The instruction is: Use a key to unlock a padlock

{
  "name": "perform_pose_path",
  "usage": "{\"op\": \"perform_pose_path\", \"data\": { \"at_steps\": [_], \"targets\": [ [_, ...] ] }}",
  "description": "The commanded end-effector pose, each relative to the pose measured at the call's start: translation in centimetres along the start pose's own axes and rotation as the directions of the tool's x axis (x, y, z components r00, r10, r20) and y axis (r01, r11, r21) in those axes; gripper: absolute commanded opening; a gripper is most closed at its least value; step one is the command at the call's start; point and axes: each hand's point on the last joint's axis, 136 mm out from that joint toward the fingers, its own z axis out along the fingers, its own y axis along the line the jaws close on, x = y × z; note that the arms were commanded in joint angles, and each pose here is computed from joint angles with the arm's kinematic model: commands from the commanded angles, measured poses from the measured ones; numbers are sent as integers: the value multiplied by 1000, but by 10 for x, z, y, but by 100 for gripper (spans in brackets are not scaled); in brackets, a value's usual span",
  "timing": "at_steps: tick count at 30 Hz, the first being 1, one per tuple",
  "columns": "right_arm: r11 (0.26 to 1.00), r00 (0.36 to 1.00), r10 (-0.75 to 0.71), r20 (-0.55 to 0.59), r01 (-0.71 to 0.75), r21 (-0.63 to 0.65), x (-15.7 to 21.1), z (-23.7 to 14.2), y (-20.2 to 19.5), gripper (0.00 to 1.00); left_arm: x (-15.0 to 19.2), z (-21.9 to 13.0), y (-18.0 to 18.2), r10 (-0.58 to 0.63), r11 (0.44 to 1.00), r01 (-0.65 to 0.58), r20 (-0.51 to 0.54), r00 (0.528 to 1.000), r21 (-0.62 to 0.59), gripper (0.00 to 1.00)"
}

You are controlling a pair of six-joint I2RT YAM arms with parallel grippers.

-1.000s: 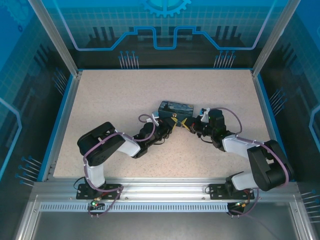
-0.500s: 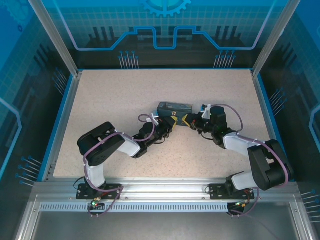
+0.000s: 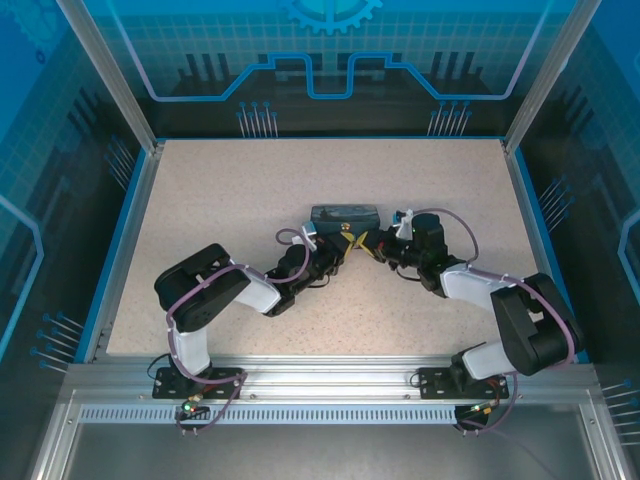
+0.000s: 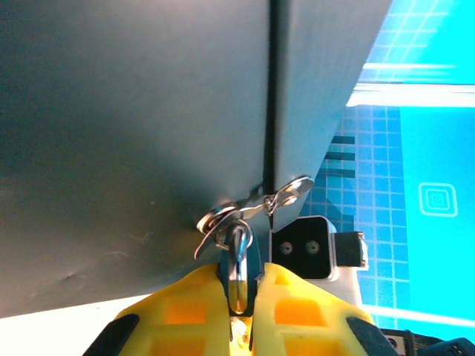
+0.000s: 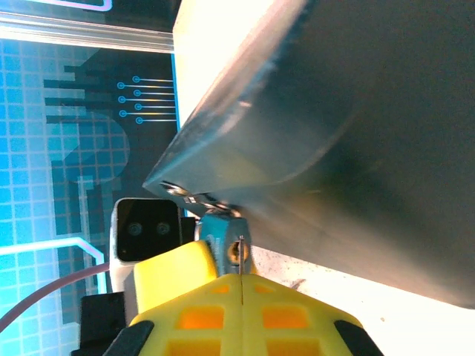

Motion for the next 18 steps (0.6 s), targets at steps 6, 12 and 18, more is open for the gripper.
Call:
{"op": "perform_pose_path", "data": {
  "at_steps": [6, 12, 18],
  "targets": [
    [999, 999, -26, 29, 27, -35, -18, -9, 0, 0, 29, -4, -19, 5, 997, 4, -114, 994, 77, 0],
    [999, 998, -47, 31, 47, -25, -19, -17, 0, 0, 27, -5, -14, 6, 998, 1, -107, 994, 66, 0],
    [998, 998, -51, 21, 52, -21, -16, -30, -8, 0, 20, -8, 2, 29, 999, -27, -87, 996, 18, 0]
  ]
}}
